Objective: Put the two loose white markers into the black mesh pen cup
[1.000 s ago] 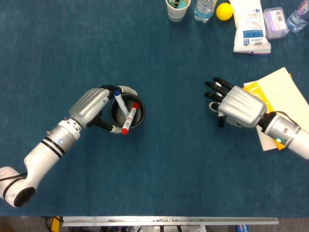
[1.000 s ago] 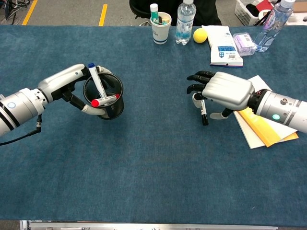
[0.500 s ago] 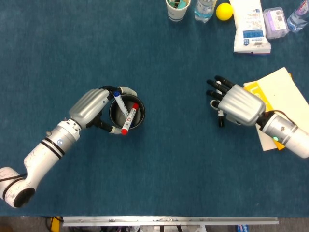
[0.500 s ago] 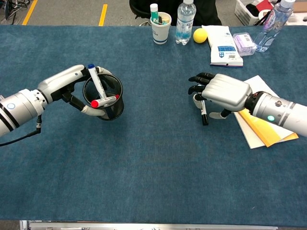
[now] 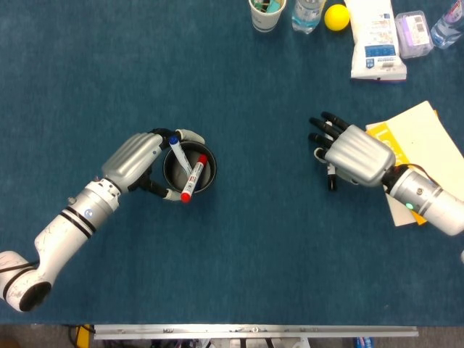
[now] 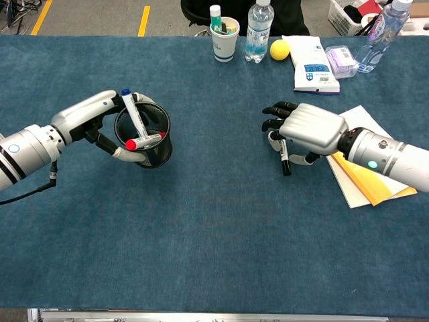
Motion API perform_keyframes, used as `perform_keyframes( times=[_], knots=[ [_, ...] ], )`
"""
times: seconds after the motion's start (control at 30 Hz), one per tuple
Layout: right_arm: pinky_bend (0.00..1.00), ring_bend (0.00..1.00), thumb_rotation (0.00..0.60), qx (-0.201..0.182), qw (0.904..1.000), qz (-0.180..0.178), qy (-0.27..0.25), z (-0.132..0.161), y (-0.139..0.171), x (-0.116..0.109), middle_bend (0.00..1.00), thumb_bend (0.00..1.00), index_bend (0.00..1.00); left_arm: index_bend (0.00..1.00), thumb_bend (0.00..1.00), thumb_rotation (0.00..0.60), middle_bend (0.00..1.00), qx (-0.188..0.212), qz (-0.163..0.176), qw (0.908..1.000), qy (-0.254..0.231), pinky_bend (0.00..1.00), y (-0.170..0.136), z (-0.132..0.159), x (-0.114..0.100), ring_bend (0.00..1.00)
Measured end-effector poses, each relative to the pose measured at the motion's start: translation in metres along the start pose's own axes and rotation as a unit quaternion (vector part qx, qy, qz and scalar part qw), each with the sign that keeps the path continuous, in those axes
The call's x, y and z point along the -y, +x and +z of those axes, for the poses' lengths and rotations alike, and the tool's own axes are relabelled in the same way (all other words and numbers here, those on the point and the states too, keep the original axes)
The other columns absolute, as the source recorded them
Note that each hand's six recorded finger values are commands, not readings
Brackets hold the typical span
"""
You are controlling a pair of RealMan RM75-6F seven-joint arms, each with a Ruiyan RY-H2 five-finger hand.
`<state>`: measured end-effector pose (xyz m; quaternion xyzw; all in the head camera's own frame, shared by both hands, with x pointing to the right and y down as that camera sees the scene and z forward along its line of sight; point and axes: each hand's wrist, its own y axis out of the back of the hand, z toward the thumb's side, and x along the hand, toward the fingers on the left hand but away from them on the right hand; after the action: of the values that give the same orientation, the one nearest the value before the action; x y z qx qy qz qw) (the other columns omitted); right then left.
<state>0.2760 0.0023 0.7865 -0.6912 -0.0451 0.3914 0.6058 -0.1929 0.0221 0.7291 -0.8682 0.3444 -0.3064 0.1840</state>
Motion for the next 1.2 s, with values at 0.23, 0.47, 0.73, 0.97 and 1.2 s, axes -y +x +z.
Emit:
perform_keyframes(
  times=[0.23, 0.47, 0.73, 0.97, 1.2],
  knots=[
    [0.10, 0.06, 0.600, 0.000, 1.0000, 0.001, -0.001, 0.001, -0.001, 0.001, 0.24, 0.27, 0.51, 0.25, 0.14, 0.600, 0.41, 0.002, 0.001, 1.0000, -0.001, 0.23, 0.000, 0.001, 0.000, 0.32],
    [0.10, 0.06, 0.600, 0.002, 1.0000, 0.003, -0.002, 0.001, -0.002, 0.003, 0.24, 0.27, 0.53, 0.25, 0.14, 0.600, 0.41, 0.001, 0.000, 1.0000, -0.001, 0.23, -0.001, 0.000, 0.000, 0.32],
    [0.10, 0.06, 0.600, 0.007, 0.9999, 0.000, -0.007, 0.000, -0.002, 0.003, 0.24, 0.28, 0.56, 0.24, 0.14, 0.600, 0.41, 0.001, -0.003, 1.0000, 0.001, 0.23, -0.001, 0.000, 0.000, 0.31],
    [0.10, 0.06, 0.600, 0.010, 0.9998, -0.007, -0.017, 0.000, -0.002, 0.000, 0.25, 0.28, 0.59, 0.24, 0.14, 0.600, 0.41, 0.003, -0.004, 1.0000, -0.002, 0.23, 0.001, 0.000, 0.001, 0.31],
    [0.10, 0.07, 0.600, 0.020, 0.9973, -0.022, -0.067, 0.000, 0.000, -0.013, 0.26, 0.28, 0.59, 0.24, 0.14, 0.600, 0.41, 0.003, 0.001, 1.0000, -0.001, 0.23, 0.001, 0.000, -0.003, 0.31]
  ],
)
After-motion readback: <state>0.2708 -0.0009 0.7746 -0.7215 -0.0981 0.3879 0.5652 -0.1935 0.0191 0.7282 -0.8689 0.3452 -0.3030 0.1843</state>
